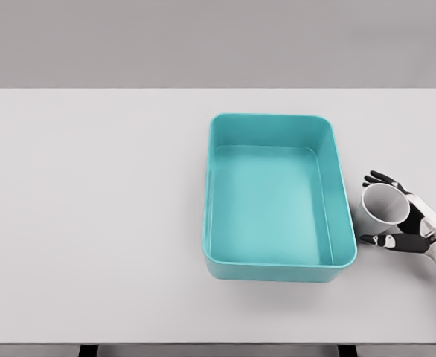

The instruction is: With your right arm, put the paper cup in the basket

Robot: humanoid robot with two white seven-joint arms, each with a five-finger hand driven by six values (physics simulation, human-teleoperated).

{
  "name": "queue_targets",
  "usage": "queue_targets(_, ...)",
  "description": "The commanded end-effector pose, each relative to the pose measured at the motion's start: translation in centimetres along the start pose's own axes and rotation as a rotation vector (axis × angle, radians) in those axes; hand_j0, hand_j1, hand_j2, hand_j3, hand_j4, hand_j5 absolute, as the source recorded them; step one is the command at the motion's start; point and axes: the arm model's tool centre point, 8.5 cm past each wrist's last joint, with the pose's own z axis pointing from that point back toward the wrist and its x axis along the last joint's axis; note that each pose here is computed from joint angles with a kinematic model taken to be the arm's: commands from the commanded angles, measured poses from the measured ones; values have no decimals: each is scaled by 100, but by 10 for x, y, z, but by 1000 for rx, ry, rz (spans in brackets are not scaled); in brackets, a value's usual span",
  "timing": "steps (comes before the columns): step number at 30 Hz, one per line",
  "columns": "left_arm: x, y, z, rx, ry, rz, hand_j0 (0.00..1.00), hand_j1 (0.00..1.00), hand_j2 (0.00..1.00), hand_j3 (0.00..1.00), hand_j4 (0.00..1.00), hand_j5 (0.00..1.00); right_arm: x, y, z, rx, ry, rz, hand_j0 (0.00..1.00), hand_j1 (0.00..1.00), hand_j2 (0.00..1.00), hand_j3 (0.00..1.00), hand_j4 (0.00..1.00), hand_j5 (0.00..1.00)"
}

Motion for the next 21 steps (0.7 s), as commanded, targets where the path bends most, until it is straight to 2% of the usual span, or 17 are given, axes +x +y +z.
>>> queue_targets(1,0,0,0,0,0,0,100,100,100,100,100,100,-1,1,0,3,0,-5,82,82,82,82,82,82)
queue_targets(7,0,0,0,0,0,0,100,100,100,100,100,100,-3,6,-3,11,0,-2,75,75,75,75,75,75)
queue_targets(17,0,0,0,0,0,0,100,100,100,100,100,100,12,-5,-5,7,-19,34,64,64,64,64,64,64)
queue_targets(21,0,0,0,0,0,0,100,100,100,100,100,100,19,-12,-3,-10,-35,49,64,64,64,64,64,64)
